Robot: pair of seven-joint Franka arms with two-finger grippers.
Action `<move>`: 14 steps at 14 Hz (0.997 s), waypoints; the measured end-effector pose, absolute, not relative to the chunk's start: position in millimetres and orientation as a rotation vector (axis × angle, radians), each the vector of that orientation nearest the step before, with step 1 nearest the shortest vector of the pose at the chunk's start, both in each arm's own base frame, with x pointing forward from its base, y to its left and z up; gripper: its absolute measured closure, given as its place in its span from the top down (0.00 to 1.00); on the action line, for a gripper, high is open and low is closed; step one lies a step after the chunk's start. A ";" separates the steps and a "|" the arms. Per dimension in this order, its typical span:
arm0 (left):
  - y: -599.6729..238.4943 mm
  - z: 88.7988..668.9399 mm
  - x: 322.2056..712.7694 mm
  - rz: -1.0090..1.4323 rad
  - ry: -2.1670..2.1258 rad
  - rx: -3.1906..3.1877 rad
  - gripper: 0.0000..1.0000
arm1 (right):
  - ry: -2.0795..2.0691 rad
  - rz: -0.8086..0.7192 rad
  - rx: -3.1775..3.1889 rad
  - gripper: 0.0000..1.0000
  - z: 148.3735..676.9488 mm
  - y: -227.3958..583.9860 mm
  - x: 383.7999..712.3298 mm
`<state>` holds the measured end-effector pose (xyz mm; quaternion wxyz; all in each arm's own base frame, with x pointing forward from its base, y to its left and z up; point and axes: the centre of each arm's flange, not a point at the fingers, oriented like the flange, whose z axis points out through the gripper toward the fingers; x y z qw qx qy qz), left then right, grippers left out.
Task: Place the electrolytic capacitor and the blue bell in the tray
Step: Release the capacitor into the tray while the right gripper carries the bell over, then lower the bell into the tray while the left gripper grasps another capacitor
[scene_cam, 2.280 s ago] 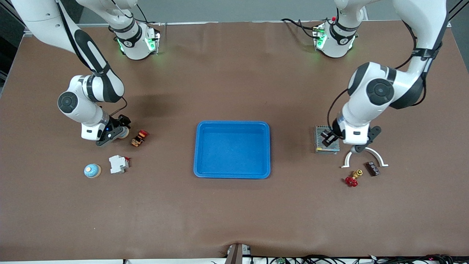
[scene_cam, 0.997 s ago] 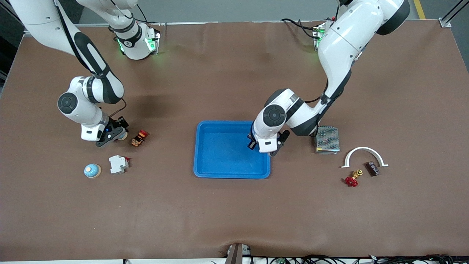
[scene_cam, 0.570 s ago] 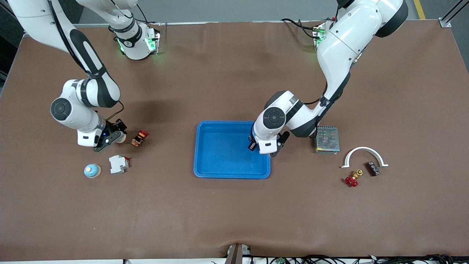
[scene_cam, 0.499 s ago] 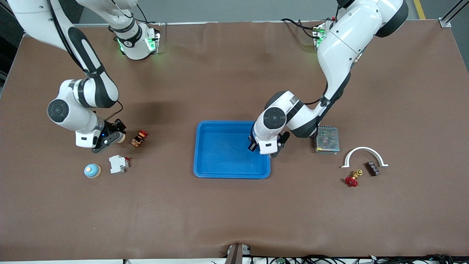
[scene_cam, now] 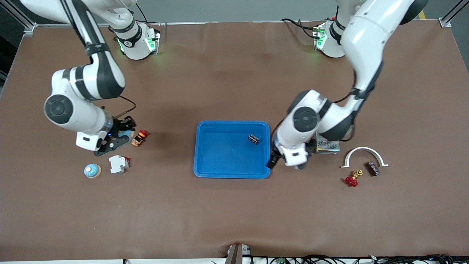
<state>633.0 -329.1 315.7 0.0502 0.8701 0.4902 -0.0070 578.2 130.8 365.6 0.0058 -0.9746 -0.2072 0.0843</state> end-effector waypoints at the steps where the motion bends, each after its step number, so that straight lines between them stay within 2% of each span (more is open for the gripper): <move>1: -306.3 329.4 643.9 -0.001 1.481 2.659 1.00 | -0.579 0.250 -3.077 0.66 370.1 159.3 573.9; 4: -240.8 343.1 668.5 0.025 1.437 2.699 1.00 | -0.390 0.202 -3.135 0.66 376.5 254.5 547.2; 7: -169.1 336.7 686.3 0.008 1.447 2.735 1.00 | -0.279 0.126 -3.144 0.66 371.4 313.6 530.3; 14: 27.1 305.1 699.6 -0.041 1.405 2.834 1.00 | -0.162 0.051 -3.120 0.66 284.2 374.2 521.9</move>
